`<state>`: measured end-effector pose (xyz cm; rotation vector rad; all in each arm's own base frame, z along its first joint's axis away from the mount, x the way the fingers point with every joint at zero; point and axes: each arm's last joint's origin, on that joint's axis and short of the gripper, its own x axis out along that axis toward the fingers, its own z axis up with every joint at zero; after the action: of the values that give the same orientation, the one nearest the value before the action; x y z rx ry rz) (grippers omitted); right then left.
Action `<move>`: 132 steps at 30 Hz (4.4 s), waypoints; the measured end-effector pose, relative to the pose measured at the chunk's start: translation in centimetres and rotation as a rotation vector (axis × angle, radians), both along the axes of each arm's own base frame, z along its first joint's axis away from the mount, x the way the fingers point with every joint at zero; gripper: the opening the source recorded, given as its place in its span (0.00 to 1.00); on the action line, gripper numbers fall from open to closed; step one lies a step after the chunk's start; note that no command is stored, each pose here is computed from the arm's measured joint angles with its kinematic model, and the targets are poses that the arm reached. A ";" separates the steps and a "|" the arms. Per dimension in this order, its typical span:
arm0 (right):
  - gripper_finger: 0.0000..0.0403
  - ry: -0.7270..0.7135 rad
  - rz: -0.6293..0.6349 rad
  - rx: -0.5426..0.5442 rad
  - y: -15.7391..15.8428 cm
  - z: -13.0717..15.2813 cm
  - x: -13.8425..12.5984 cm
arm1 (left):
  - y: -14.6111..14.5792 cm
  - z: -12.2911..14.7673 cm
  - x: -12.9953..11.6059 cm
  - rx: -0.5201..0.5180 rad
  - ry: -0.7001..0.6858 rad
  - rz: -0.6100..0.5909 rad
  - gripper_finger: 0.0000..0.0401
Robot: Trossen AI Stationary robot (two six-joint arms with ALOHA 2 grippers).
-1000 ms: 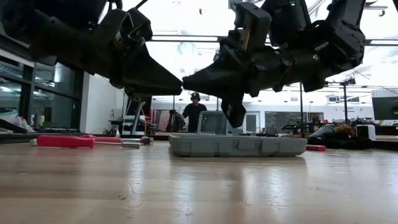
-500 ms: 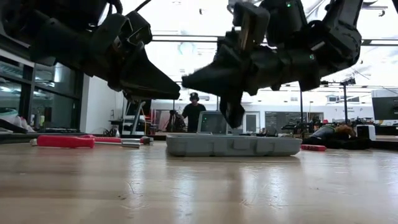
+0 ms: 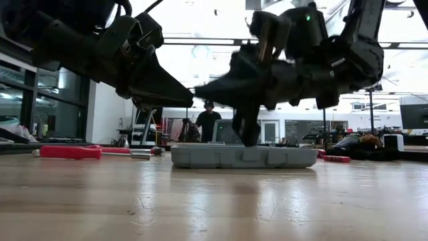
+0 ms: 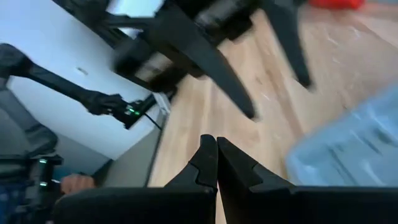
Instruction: Prefit tool cases
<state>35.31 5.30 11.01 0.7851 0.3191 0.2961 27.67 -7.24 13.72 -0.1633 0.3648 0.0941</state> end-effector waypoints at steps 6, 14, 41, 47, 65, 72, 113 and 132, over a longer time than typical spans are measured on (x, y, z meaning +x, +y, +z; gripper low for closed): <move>0.00 -0.010 0.003 -0.040 0.1 0.5 -0.1 | 0.0 0.0 0.0 0.003 0.000 0.007 0.30; 0.00 0.076 0.005 -0.041 -0.2 -1.3 0.0 | 0.1 -0.2 -0.1 0.007 0.020 0.022 0.30; 0.00 -0.009 0.061 -0.114 0.1 1.7 -0.6 | 0.4 -0.3 -0.1 0.003 0.027 0.094 0.30; 0.00 -0.049 0.068 -0.146 0.2 2.0 -1.0 | 2.1 -0.4 0.3 -0.032 0.027 0.144 0.30; 0.00 -0.003 0.127 -0.067 -0.6 0.2 1.1 | 2.8 -1.0 0.1 -0.027 0.101 0.143 0.30; 0.00 0.042 0.090 -0.217 0.4 3.9 -0.1 | 3.1 -0.8 0.2 -0.020 0.078 0.159 0.30; 0.00 1.066 -0.733 -0.587 -0.3 0.3 -16.8 | 14.5 1.1 19.7 0.371 0.404 -0.327 0.30; 0.00 0.849 -0.918 -0.341 -4.6 0.7 -21.6 | 16.9 0.3 24.1 0.443 0.366 -0.350 0.30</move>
<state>13.73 0.69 11.67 0.6101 0.7341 -0.9635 51.79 9.65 14.03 0.3616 0.7210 -0.1443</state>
